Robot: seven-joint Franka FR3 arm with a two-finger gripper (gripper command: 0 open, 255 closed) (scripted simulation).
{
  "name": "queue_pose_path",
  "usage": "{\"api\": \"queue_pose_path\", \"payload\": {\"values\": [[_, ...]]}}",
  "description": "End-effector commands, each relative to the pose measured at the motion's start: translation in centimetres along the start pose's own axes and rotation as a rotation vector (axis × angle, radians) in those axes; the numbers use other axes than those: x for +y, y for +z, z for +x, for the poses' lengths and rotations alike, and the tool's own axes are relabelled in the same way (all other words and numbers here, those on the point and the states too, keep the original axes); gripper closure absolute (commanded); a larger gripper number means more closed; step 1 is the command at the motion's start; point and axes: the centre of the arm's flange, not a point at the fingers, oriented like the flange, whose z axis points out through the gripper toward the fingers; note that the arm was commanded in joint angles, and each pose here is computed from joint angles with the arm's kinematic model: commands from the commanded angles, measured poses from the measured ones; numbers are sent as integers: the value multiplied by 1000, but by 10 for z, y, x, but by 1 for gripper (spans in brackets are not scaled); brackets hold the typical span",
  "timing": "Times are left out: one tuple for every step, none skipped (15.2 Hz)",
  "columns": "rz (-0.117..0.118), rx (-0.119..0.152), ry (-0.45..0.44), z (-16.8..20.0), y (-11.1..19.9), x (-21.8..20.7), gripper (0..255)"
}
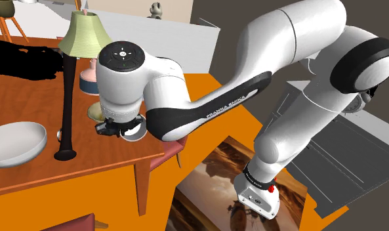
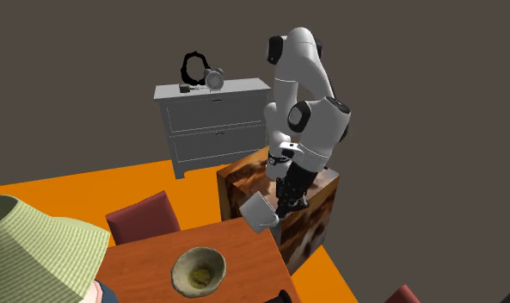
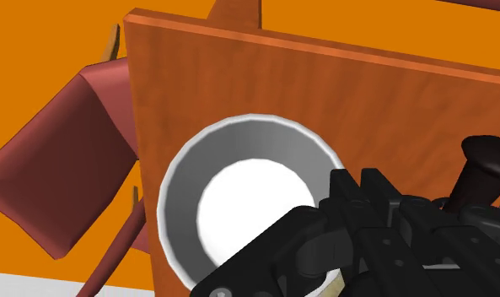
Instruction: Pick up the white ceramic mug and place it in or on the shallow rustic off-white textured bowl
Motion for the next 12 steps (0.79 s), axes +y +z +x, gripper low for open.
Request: {"api": "queue_pose_path", "payload": {"values": [[0, -1, 0, 4, -9, 0, 255], [0, -1, 0, 6, -14, 0, 255], [0, -1, 0, 8, -19, 0, 255], [0, -1, 0, 10, -23, 1, 255], [0, -1, 0, 12, -28, 1, 255], [0, -1, 0, 14, -33, 1, 255], [0, -1, 0, 16, -38, 1, 255], [0, -1, 0, 19, -43, 1, 255], [0, -1, 0, 21, -48, 2, 255], [0, -1, 0, 23, -52, 2, 255], [0, -1, 0, 25, -57, 2, 255], [0, -1, 0, 26, -60, 2, 255]]}}
